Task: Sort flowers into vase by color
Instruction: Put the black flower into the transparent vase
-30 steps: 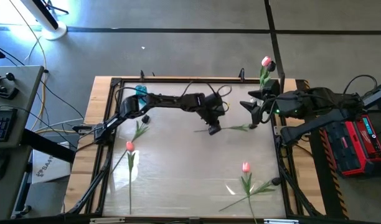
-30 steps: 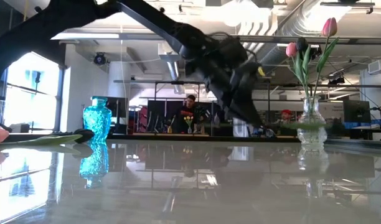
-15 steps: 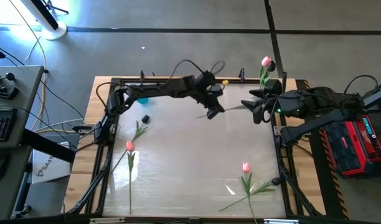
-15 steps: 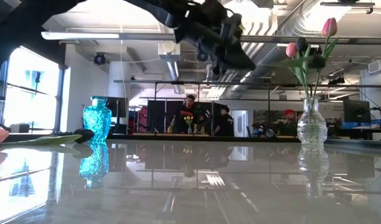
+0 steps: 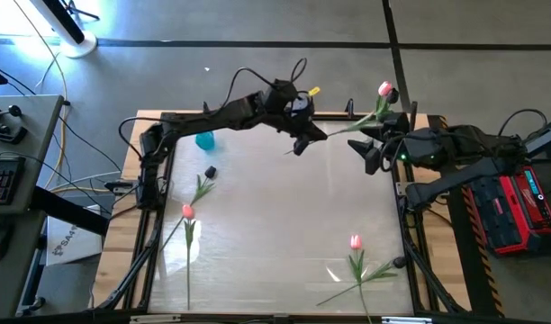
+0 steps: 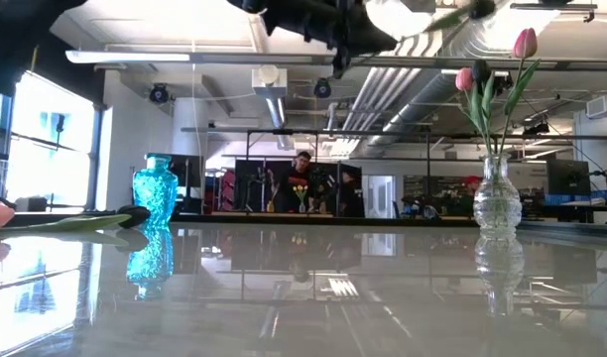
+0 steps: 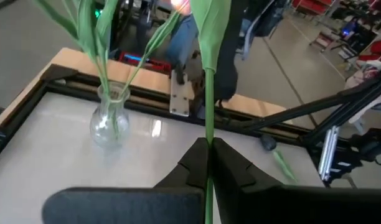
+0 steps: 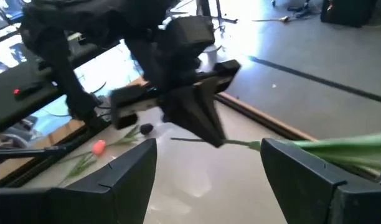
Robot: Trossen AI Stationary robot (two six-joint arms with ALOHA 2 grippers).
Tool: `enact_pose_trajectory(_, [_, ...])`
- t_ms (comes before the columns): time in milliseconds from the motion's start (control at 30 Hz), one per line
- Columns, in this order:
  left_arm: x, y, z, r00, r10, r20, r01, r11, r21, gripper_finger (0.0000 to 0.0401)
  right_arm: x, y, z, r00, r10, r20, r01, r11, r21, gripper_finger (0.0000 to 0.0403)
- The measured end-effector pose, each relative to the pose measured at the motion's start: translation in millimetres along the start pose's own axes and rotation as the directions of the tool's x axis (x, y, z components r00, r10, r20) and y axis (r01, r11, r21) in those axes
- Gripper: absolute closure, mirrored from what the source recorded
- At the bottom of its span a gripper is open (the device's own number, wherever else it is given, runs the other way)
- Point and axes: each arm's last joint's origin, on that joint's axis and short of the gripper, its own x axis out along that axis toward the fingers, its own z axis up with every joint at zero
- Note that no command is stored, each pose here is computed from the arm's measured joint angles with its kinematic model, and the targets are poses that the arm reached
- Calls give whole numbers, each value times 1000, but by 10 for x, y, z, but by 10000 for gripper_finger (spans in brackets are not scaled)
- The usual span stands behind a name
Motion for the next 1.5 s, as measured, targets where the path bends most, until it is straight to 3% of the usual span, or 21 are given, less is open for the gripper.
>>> enact_pose_trajectory(233, [-104,-82,114,998,-13,57,13,1000,4,401,8,-16,16,999,-33,24,34,997,-62,128])
enact_pose_trajectory(367, [-157,-116,178,995,-15,97,15,1000,1,401,8,21,44,999,29,27,-28,999,-20,128])
enact_pose_trajectory(500, [-188,-108,227,987,74,145,-64,995,-73,401,14,36,56,999,36,38,-36,999,-10,128])
enact_pose_trajectory(600, [-223,-123,288,977,87,197,-76,995,-64,401,57,38,40,999,-18,44,18,1000,-6,128])
enact_pose_trajectory(733, [-276,-180,373,967,5,254,0,1000,-19,401,114,29,61,988,-106,116,91,988,122,128])
enact_pose_trajectory(900, [-293,-239,430,950,-115,289,114,993,21,401,142,54,136,977,-113,179,93,988,120,128])
enact_pose_trajectory(1100, [-299,-291,442,944,-156,290,144,988,65,401,133,78,252,958,-104,267,80,992,99,131])
enact_pose_trajectory(1267, [-291,-312,432,943,-186,275,167,982,89,401,147,63,268,956,-111,271,89,992,92,180])
enact_pose_trajectory(1500, [-284,-305,413,949,-180,258,162,983,90,401,151,66,259,961,-95,259,85,995,53,335])
